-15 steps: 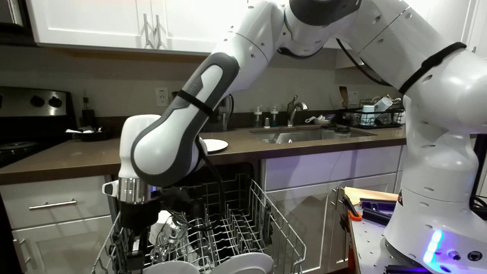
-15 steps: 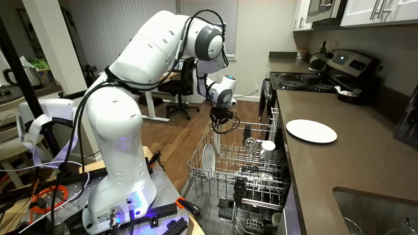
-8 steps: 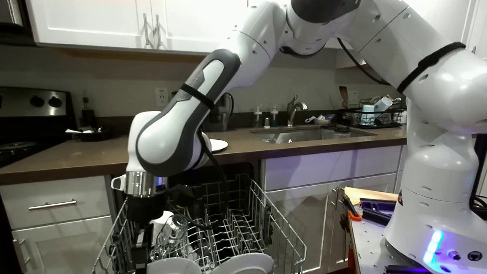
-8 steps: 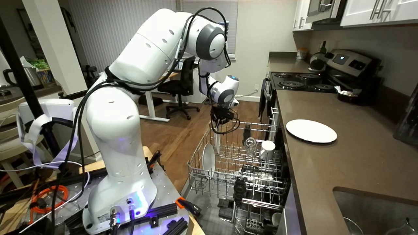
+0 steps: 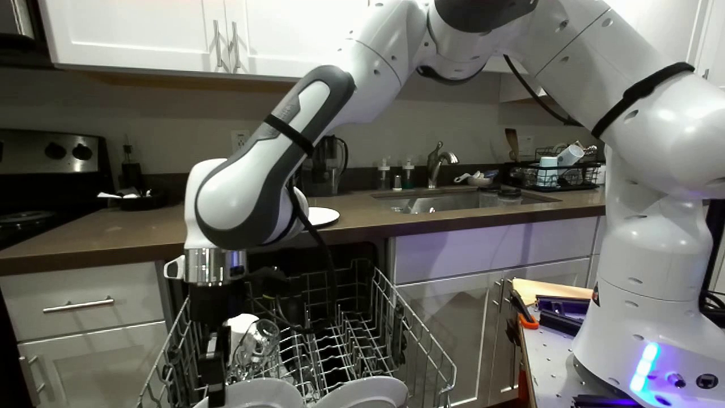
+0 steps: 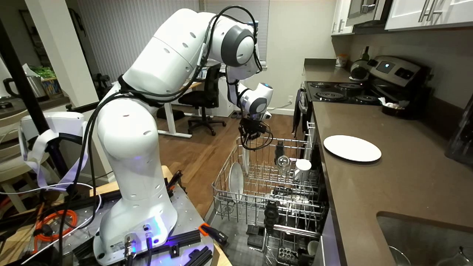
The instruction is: Put the plate on the left side of the dishwasher in line with the plate on the right
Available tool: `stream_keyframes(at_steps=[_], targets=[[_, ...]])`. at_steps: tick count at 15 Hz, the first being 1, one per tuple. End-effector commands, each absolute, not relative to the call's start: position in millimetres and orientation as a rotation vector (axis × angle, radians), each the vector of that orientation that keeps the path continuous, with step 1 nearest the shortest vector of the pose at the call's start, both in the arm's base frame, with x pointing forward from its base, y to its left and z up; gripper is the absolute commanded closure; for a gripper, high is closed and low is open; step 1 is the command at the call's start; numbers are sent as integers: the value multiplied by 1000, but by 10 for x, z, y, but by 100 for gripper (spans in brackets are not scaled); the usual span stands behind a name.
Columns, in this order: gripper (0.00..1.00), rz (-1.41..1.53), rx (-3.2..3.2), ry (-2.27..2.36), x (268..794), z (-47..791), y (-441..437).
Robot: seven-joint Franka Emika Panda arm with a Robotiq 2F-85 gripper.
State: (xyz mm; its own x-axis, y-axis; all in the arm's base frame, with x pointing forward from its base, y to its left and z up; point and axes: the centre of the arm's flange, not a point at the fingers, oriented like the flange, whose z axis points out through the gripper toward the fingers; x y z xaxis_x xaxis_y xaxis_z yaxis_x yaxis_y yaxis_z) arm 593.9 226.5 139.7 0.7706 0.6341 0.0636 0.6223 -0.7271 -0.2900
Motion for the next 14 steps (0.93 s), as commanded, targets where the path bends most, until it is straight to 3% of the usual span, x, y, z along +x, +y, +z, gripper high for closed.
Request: stream_keyframes(at_steps=[1,14], targets=[[99,143,-2658,-1007,5781,1803,2320],[99,263,-2690,-1037,5428,2441,2471]])
